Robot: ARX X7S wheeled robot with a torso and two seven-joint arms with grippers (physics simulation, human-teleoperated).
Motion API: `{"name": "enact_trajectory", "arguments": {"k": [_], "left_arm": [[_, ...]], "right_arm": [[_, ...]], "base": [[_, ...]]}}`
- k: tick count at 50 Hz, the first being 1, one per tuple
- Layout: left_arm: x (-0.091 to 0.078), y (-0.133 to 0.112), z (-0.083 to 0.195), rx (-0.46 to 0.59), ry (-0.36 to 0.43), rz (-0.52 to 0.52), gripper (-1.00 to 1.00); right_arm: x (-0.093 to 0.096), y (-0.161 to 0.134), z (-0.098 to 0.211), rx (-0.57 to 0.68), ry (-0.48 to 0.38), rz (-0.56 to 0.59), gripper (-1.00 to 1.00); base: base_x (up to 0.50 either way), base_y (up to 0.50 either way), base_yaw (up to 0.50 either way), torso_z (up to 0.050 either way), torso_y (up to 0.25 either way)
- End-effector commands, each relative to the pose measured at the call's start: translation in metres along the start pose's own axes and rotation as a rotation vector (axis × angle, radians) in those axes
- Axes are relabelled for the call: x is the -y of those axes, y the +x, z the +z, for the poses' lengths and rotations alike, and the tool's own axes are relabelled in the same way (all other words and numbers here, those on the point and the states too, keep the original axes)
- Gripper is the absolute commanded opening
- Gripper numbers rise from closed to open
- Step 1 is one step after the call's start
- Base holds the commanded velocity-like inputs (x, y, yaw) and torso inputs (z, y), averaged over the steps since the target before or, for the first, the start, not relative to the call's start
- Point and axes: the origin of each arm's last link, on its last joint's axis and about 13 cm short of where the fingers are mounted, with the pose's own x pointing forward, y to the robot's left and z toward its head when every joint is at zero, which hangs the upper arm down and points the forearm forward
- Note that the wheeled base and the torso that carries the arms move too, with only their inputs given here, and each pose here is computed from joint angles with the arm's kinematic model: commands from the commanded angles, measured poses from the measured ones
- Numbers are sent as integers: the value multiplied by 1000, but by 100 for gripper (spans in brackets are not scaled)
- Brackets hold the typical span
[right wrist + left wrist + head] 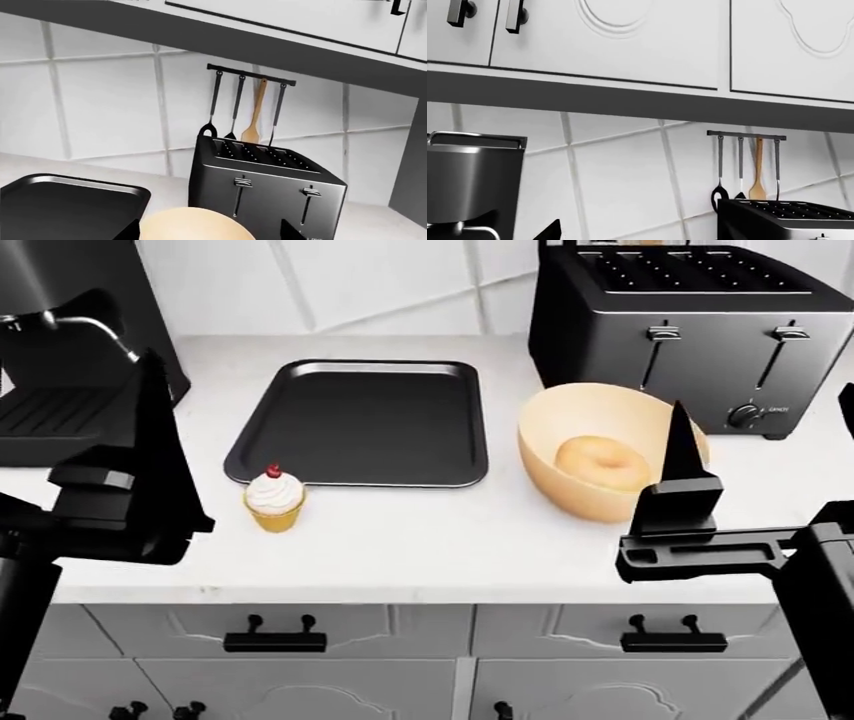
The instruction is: Pick up the bowl with donut and place it on the tray. Pick up the cupcake and place it on the tray.
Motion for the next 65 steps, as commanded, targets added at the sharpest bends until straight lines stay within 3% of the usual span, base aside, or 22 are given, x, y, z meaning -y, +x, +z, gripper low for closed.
{"name": "enact_trajectory", "arguments": {"k": [1,28,39,48,53,65], "left_arm": [[0,1,1,6,3,2,100],[-2,-1,-2,-1,14,7,100],[-2,0,-5,-7,9,5,100],[-4,1,-7,-15,4,8,100],[-4,1,-10,-19,6,6,100],[-4,2,-14,-35,12,4,100]], "right_arm": [[1,-1,1,-5,-4,-4,100],[1,0,-3,-23,-11,-23,100],[4,0,3,-50,-57,-9,100],[12,16,43,-233,40,151,100],[15,26,51,-347,-6,207,100],[17,51,50,-430,-67,233,100]], "base": [[262,0,0,0,0],[244,0,0,0,1],[0,0,0,0,1],[0,0,0,0,0],[0,0,0,0,0],[0,0,0,0,0]]}}
